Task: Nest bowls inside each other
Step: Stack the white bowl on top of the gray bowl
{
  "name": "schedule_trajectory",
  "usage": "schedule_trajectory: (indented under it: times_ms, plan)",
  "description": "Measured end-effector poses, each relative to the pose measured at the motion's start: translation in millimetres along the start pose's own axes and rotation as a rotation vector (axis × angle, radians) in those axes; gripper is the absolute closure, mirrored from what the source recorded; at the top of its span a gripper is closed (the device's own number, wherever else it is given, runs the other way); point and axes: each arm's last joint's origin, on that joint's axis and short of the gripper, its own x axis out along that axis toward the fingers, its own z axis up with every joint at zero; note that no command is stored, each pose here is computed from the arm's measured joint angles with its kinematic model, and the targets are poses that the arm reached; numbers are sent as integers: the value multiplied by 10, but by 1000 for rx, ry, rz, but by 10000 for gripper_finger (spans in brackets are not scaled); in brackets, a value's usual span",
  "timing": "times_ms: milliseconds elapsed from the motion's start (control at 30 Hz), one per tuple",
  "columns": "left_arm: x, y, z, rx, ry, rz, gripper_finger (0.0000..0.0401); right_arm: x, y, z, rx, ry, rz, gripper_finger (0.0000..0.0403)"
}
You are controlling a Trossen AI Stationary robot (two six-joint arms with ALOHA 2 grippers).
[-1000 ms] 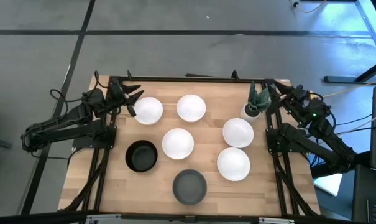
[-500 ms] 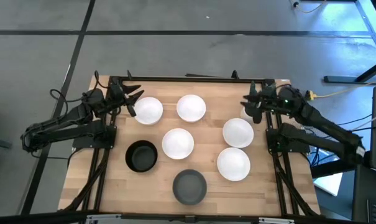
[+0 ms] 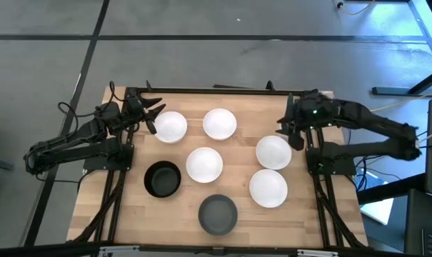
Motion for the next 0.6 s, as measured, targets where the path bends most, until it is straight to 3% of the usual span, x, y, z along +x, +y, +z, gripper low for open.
schedule_trajectory:
  times_ms: [367, 600]
  plan:
    - [0, 0, -6, 1, 6, 0, 271, 377, 377, 54, -28, 233, 93, 210]
    - [-2, -1, -57, 10, 58, -1, 271, 554, 578, 32, -26, 311, 84, 210]
